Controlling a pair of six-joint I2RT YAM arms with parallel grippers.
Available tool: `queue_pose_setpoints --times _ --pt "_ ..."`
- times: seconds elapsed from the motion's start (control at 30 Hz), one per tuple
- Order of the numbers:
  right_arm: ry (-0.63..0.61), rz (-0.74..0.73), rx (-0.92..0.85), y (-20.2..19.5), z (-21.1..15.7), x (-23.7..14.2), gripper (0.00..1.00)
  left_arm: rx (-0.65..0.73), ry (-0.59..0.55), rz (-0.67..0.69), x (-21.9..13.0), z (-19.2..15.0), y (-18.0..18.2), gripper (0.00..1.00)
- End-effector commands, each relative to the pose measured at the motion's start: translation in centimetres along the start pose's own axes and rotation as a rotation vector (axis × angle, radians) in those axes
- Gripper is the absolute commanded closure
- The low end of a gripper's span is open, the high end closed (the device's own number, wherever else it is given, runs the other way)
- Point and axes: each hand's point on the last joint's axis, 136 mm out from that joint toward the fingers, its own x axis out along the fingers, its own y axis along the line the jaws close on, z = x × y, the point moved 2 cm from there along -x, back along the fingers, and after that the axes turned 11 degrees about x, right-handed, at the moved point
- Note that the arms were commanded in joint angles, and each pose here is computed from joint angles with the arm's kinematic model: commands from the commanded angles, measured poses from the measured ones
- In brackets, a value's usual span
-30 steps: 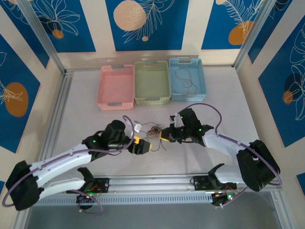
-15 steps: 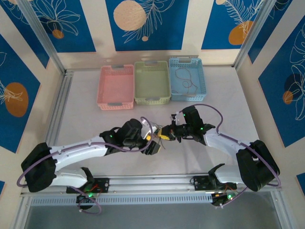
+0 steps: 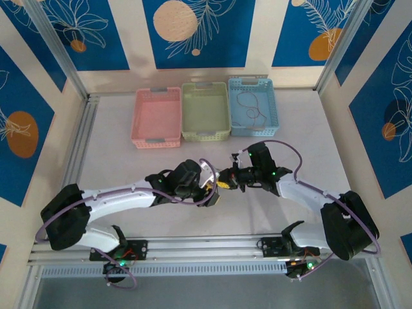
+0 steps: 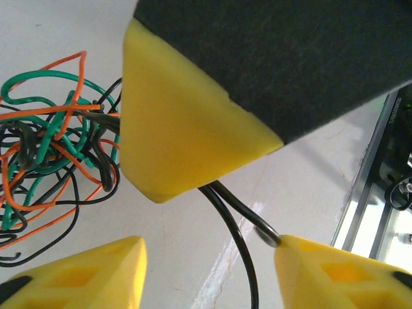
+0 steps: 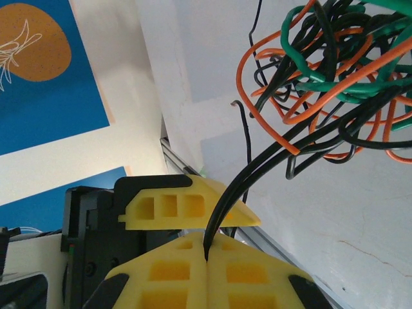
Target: Untangle the cables
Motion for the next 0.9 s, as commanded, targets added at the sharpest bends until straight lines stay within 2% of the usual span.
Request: queue_pose_setpoints --times 0.0,0.17,0.33,0.47,0.63,0.73,0.8,0.83,0.87 --pt "0.024 0.026 -0.007 1.1 -0.8 -0.6 1.00 0.014 -0.013 -0.003 0.6 0.1 -0.2 0.50" --pt "0.017 0.021 -0.007 0.9 -0.8 -0.8 1.00 0.009 -0.003 -0.010 0.9 -0.2 -0.2 0.53" --pt "0.015 0.019 -0.004 0.7 -0.7 -0.9 1.00 0.009 -0.012 -0.023 0.2 -0.5 -0.5 0.44" --pt "0.011 0.019 -0.001 0.5 -0.7 -1.1 1.00 0.008 -0.008 -0.038 -0.3 -1.1 -0.8 0.47" --pt "0.005 0.018 -0.001 0.5 -0.7 -1.2 1.00 0.006 -0.003 -0.031 -0.4 -1.7 -0.7 0.58" --pt "0.004 0.018 -0.003 0.5 -0.7 -1.3 1.00 0.005 -0.004 -0.021 -0.3 -1.6 -0.5 0.78" --pt "0.004 0.015 -0.008 0.5 -0.8 -1.3 1.00 0.002 -0.018 -0.007 -0.5 -1.4 -0.3 0.97" --pt "0.003 0.011 -0.010 0.5 -0.8 -1.4 1.00 0.002 -0.030 -0.002 -0.7 -1.2 -0.3 1.00" --pt "0.001 0.005 -0.015 0.5 -0.8 -1.4 0.96 0.002 -0.040 0.001 -0.8 -1.0 -0.3 1.00"
